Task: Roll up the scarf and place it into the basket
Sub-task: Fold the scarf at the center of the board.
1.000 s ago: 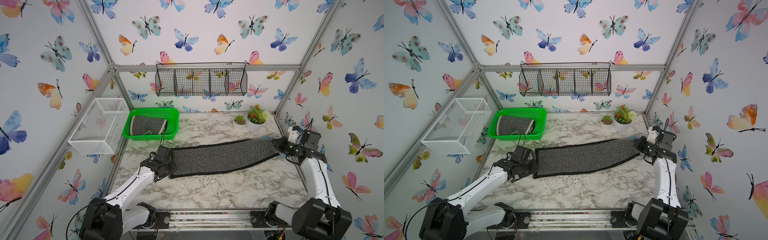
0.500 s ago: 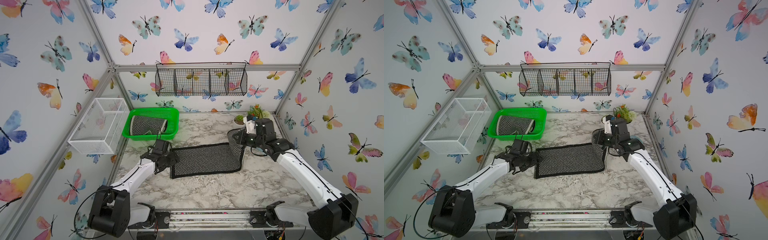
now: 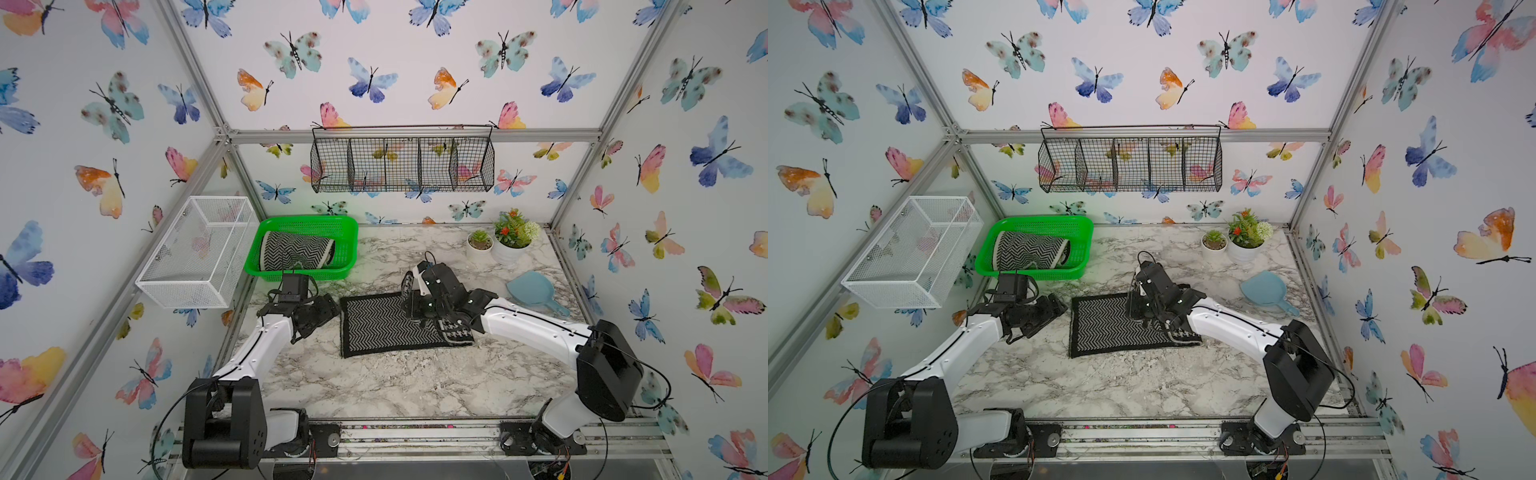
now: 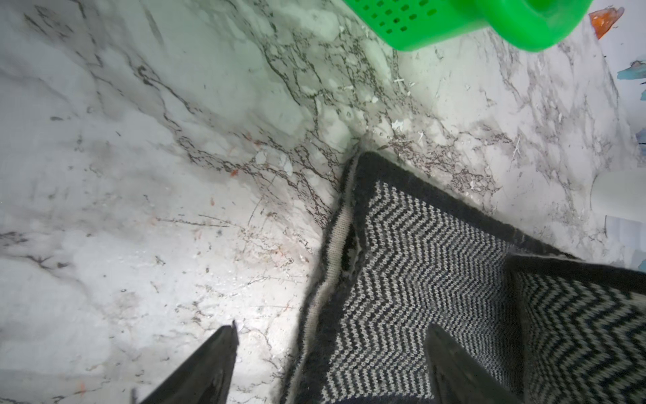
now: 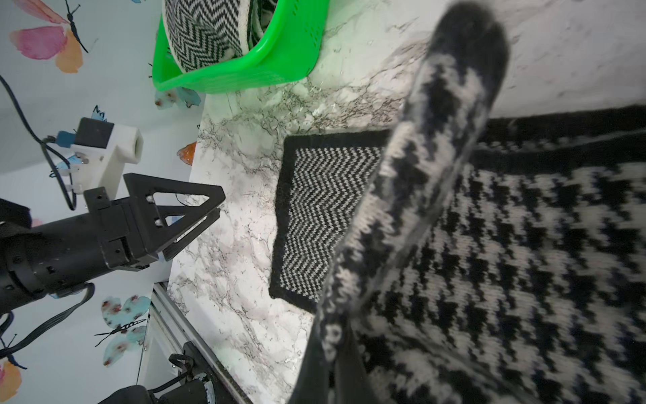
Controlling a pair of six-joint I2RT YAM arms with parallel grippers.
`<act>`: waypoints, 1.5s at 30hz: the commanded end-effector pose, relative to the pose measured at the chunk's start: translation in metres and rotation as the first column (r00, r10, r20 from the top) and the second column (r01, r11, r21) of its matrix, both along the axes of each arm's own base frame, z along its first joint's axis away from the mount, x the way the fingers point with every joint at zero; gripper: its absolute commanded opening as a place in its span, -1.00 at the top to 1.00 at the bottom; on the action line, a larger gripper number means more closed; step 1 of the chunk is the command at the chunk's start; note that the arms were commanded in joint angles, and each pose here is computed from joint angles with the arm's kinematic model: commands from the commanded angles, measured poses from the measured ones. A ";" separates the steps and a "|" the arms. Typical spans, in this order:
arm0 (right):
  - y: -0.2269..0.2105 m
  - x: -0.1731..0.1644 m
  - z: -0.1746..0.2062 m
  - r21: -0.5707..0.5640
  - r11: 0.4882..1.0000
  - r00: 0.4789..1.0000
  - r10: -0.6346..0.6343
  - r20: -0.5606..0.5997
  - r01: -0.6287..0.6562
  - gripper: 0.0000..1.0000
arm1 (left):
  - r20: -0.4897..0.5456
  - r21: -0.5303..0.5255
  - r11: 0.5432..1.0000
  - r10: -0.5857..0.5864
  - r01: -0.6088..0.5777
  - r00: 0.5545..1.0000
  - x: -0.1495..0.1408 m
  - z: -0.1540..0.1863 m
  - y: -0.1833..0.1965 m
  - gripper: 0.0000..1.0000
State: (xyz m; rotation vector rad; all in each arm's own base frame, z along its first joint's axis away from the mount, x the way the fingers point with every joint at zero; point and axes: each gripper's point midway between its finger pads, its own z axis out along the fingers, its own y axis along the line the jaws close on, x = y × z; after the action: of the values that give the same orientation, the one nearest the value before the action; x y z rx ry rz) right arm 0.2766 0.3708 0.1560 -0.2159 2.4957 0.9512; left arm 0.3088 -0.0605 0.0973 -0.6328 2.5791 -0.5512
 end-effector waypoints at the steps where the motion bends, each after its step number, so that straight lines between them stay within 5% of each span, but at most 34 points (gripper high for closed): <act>1: 0.030 0.011 0.034 0.123 0.992 0.997 -0.040 0.067 0.032 0.97 | 0.019 -0.029 0.999 -0.042 0.043 0.999 0.003 0.006 -0.007 -0.71; 10: 0.075 0.010 0.035 0.154 0.988 0.998 0.005 0.061 -0.014 0.97 | 0.005 -0.043 0.998 -0.054 0.054 0.999 0.002 -0.003 -0.008 -0.72; 19: 0.094 0.002 -0.007 0.159 0.986 0.999 0.049 -0.011 -0.047 0.91 | -0.005 -0.043 0.997 -0.059 0.058 0.998 -0.001 -0.009 -0.007 -0.72; 26: 0.103 -0.005 -0.002 0.220 0.970 0.994 0.107 0.020 -0.108 -0.42 | 0.016 -0.026 0.999 -0.042 0.043 0.999 0.003 0.002 0.002 -0.73; 28: 0.091 0.001 0.007 0.165 0.983 0.994 0.074 0.077 -0.086 -0.71 | 0.025 -0.019 0.999 -0.043 0.044 0.999 0.005 0.008 0.003 -0.75; 32: 0.031 0.029 0.001 -0.112 0.993 0.984 -0.012 0.175 0.032 -0.96 | 0.039 -0.021 0.998 -0.061 0.062 0.997 0.008 0.017 0.001 -0.80; 38: -0.091 0.077 -0.033 -0.426 0.880 0.970 -0.133 0.203 0.210 -0.96 | 0.071 -0.140 0.976 -0.158 0.167 0.985 0.017 0.026 -0.040 -0.85; 45: -0.142 0.095 -0.085 -0.523 0.828 0.979 -0.174 0.106 0.203 -0.97 | 0.037 -0.183 0.956 -0.225 0.228 0.974 0.022 0.014 -0.084 -0.85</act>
State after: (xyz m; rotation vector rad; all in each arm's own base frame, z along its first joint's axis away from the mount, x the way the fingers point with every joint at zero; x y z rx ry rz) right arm 0.3893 0.2365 0.1027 -0.0568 2.5147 0.2538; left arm 0.3261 -0.1349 0.1109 -0.3750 2.6209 -0.8309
